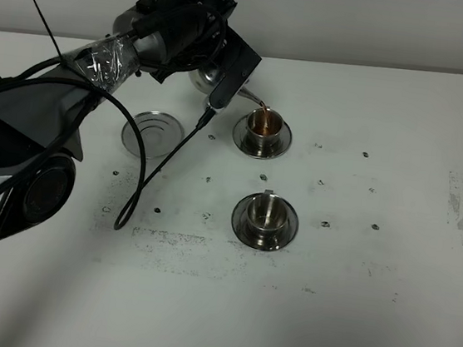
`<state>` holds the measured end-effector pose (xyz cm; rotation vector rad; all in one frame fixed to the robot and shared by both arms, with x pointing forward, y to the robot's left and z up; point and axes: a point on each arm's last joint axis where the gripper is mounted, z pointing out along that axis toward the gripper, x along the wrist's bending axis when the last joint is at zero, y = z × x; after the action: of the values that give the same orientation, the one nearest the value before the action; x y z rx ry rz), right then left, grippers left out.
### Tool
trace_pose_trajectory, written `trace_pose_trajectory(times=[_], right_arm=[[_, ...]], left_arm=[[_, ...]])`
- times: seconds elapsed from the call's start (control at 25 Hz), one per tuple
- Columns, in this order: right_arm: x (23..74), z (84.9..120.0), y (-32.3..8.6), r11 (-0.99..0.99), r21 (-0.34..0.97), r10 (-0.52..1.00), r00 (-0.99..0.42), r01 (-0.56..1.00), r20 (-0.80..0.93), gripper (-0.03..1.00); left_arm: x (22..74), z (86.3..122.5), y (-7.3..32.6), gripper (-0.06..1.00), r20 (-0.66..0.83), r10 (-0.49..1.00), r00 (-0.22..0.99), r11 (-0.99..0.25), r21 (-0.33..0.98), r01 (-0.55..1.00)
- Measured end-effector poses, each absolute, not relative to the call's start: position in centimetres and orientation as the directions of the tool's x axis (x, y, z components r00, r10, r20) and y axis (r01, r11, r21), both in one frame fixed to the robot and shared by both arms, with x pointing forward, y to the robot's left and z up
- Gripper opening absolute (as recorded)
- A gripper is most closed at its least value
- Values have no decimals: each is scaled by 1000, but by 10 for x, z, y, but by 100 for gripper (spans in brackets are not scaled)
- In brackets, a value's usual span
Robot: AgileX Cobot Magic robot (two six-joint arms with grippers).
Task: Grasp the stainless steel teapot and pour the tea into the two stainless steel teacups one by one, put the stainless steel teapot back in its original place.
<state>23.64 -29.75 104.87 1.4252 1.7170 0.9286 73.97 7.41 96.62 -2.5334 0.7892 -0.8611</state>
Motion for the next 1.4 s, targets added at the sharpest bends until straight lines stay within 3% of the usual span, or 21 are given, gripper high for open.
trace_pose_trajectory(times=[1.4], right_arm=[[236,1049,-298,134,868,987,-141,478,-75,59]], left_arm=[[741,958,70,18,459,-631,625,-762,-521,-386]])
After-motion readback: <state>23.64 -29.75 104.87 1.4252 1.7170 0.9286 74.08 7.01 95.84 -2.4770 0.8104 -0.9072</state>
